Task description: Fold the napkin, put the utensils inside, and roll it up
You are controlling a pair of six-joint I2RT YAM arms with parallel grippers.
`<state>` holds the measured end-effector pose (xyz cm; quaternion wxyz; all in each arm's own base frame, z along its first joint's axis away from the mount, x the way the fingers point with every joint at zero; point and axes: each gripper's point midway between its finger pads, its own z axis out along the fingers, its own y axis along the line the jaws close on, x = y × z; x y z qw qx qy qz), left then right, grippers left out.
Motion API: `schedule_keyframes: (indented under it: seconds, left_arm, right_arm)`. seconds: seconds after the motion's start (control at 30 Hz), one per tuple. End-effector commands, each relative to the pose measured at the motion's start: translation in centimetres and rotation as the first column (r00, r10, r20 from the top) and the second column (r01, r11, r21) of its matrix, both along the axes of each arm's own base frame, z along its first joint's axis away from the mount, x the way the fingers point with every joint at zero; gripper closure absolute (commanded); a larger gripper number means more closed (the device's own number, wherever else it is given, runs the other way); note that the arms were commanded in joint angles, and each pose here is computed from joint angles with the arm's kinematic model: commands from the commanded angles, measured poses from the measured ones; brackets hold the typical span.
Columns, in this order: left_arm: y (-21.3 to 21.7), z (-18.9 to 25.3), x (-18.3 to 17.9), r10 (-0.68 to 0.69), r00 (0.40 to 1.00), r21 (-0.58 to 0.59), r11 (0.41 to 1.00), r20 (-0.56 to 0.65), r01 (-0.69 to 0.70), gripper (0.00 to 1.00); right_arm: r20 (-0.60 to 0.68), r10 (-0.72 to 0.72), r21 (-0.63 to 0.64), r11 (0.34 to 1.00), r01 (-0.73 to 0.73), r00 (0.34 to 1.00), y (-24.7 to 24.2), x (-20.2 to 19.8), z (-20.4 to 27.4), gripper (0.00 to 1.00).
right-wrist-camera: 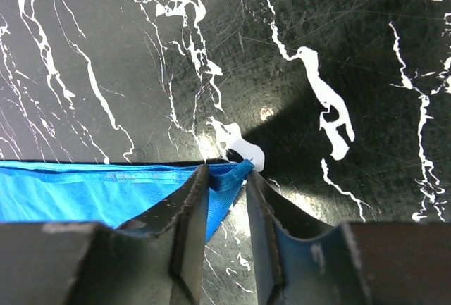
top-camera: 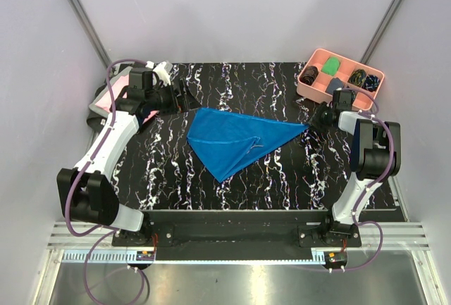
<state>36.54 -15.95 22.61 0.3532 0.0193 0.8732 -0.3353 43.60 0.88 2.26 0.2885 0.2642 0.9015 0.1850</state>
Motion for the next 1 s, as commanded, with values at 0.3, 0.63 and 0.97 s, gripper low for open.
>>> schedule_keyframes:
  seconds: [0.3,0.63,0.97]
  left_arm:
    - [-0.6,2.1,0.1,-0.031,0.996,-0.03,0.999,0.078,0.033,0.01]
    - [-0.7,2.2,0.1,-0.029,0.997,-0.035,0.999,0.076,0.032,0.01]
    - [-0.7,2.1,0.1,-0.028,0.997,-0.035,0.999,0.072,0.03,0.01]
  right_arm:
    - [0.066,0.03,0.038,0.999,-0.033,0.997,0.5,2.0,1.8,0.94]
    - [0.312,0.199,0.108,0.964,-0.243,0.929,6.7,1.4,12.5,1.0]
    - [0.382,0.44,0.144,0.84,-0.523,0.812,20.5,-3.6,15.9,1.0]
